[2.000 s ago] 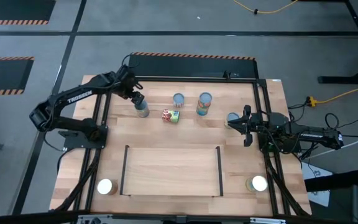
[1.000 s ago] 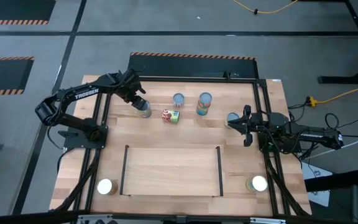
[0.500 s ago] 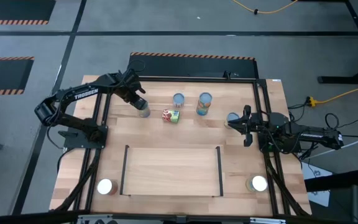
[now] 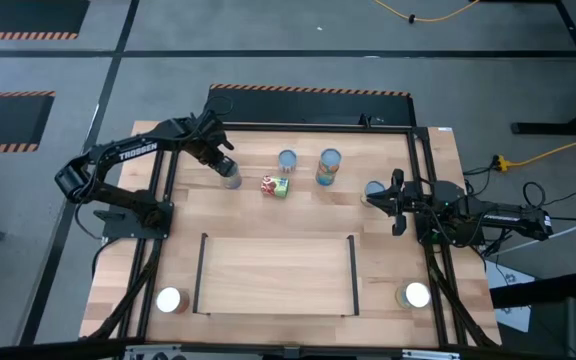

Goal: Pick and place cans onto a shelf
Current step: Put the canned peaches on the shelf

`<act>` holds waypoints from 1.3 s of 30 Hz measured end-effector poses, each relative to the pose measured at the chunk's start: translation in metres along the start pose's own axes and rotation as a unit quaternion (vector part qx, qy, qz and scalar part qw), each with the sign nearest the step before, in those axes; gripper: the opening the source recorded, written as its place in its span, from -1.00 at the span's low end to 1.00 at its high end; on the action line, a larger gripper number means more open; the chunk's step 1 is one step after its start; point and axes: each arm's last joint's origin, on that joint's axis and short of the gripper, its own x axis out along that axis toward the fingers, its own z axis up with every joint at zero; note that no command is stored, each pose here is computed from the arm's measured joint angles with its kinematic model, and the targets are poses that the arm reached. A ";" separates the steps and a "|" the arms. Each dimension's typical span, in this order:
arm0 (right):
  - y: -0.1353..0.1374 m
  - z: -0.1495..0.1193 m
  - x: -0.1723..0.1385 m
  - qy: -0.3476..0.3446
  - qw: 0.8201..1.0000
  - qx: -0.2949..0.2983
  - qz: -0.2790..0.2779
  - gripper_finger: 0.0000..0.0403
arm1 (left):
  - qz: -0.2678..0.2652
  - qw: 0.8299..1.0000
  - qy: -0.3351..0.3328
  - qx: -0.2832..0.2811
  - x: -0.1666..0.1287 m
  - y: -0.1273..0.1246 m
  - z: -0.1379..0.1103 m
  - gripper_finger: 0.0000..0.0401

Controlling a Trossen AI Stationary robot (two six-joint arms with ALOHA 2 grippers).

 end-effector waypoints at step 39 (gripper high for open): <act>0.000 0.000 0.000 0.000 1.000 0.000 0.000 -0.70 | -0.212 0.968 -0.127 -0.034 -0.088 -0.021 -0.037 -1.00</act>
